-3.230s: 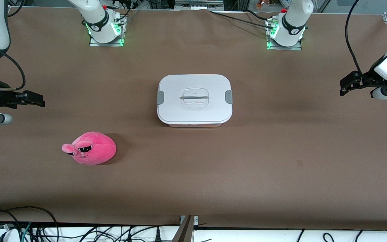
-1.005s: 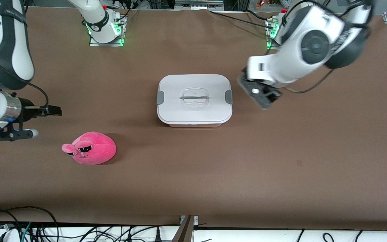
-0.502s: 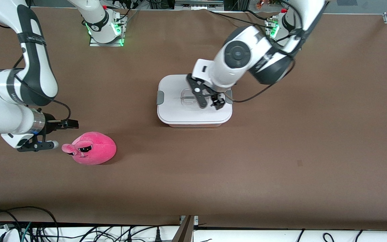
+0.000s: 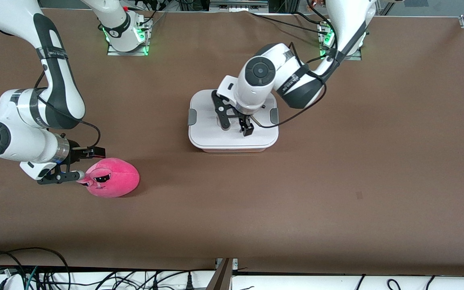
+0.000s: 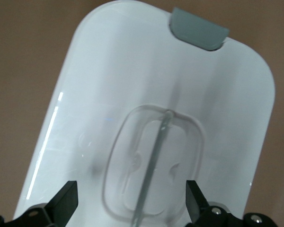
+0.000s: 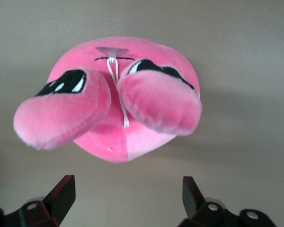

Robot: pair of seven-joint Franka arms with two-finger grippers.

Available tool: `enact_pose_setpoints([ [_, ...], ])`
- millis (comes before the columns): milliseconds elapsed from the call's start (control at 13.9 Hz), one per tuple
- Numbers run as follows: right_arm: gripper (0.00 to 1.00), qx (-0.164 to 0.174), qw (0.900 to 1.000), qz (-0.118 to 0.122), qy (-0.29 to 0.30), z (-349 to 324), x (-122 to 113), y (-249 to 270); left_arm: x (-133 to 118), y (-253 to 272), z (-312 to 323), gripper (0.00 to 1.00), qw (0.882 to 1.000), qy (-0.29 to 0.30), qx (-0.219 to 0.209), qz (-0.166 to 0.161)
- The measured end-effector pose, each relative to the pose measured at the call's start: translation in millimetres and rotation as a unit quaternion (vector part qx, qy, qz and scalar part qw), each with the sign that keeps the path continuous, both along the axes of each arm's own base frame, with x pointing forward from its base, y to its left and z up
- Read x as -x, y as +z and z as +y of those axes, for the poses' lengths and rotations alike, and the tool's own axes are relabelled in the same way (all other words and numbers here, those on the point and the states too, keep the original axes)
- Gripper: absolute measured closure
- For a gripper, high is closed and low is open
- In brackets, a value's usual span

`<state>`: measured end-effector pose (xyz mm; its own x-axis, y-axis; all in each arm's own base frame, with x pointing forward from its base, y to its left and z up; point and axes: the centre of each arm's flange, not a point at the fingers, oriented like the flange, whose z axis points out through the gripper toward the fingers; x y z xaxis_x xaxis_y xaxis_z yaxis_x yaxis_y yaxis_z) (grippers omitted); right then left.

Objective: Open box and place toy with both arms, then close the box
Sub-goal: 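Grasp the lid handle with the left gripper while the right gripper grasps the toy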

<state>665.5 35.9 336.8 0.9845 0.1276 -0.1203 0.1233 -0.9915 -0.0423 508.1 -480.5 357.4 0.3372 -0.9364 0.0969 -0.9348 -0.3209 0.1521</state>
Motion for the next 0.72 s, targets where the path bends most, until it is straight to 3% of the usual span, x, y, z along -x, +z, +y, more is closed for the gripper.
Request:
enact_pose_setpoints([
  [215, 0.0, -0.001, 1.0, -0.011, 0.004, 1, -3, -7, 9, -3, -10, 0.04, 1.0, -0.019, -0.011, -0.011],
  [287, 0.0, -0.001, 1.0, -0.018, 0.009, 1, -4, -8, 8, -4, -9, 0.11, 0.999, -0.026, -0.013, -0.014],
  [718, 0.0, -0.006, 0.998, -0.056, 0.019, 11, -6, -24, 2, -11, -5, 0.76, 0.999, -0.045, -0.014, -0.015],
])
